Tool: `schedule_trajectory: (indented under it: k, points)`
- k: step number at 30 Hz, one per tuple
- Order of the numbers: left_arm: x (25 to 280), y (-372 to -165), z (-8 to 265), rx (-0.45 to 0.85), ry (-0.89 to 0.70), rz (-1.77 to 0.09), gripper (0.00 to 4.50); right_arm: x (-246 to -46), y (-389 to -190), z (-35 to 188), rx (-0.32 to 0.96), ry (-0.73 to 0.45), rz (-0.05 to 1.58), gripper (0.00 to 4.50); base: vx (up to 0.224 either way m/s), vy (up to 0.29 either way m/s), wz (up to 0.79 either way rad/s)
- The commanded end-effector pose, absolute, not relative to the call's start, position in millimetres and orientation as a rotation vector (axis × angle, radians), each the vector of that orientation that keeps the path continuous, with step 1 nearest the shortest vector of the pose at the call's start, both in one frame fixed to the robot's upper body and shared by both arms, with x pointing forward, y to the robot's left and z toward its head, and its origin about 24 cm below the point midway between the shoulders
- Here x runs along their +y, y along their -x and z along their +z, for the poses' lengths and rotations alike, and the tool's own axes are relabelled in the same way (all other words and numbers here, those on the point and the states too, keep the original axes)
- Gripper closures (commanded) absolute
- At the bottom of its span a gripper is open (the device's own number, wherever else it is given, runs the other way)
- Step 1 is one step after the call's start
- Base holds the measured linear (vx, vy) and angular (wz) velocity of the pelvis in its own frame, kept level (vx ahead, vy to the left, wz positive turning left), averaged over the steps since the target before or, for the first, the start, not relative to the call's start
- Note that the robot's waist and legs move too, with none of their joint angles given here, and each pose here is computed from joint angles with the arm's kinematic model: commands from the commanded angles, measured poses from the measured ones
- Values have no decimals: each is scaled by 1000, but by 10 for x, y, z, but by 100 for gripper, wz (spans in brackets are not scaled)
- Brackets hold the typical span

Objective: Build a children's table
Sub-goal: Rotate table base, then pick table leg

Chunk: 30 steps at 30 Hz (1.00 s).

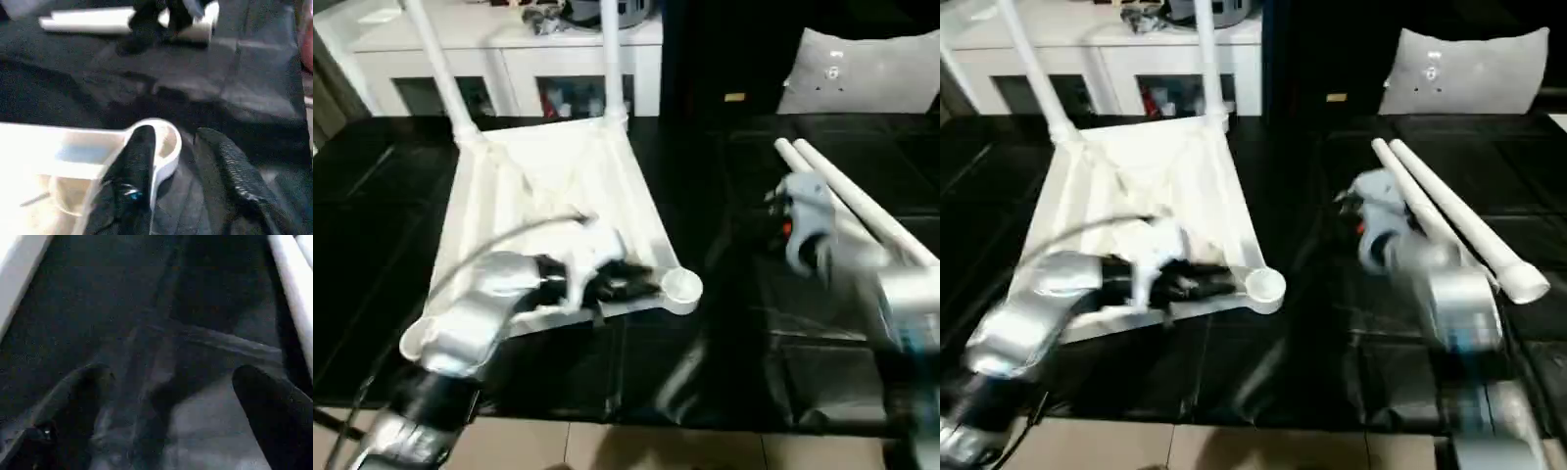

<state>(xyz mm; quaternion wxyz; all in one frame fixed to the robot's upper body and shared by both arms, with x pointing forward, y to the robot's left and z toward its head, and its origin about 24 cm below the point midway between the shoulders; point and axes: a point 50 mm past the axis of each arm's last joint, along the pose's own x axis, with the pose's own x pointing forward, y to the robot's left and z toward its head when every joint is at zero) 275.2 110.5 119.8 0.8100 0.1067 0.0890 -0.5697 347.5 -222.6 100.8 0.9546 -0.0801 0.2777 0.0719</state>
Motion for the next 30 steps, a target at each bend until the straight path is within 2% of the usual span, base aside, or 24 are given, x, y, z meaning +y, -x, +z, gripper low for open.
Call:
schedule_trajectory:
  k: [1,4,6,11,16,19,21,22,23,24,25,30]
  points:
    - [1159,-2728,1234,200,-223,-1189,267,-2266,-3538,1011,554,155,125,0,0,0,0]
    - [1236,-2649,1298,217,-221,-1141,250,-2391,-3692,1038,541,192,98,0,0,0,0]
    - [1250,-2630,1309,221,-221,-1131,224,-2420,-3718,1046,538,208,92,0,0,0,0]
    - [1287,-2554,1360,226,-198,-1086,190,-2593,-3801,1099,510,268,34,0,0,0,0]
    - [1409,-2625,1284,158,-118,-773,145,-2400,-3810,1137,401,153,132,0,0,0,0]
    - [1453,-2629,1211,131,-81,-643,120,-2240,-3657,1088,357,85,184,0,0,0,0]
    - [1452,-2610,1153,136,-42,-588,113,-2149,-3511,1058,323,77,206,0,0,0,0]
    - [1451,-2609,1150,136,-41,-586,105,-2144,-3500,1056,321,78,206,0,0,0,0]
    - [1442,-2603,1125,138,-31,-563,95,-2098,-3401,1047,305,83,212,0,0,0,0]
    - [1396,-2582,1093,140,-20,-551,86,-2017,-3202,1049,276,67,215,0,0,0,0]
    - [1396,-2582,1093,140,-20,-551,81,-2017,-3202,1049,276,67,215,0,0,0,0]
    - [1347,-2554,1048,130,25,-499,42,-1790,-2774,1121,207,2,228,0,-5,-65,-1]
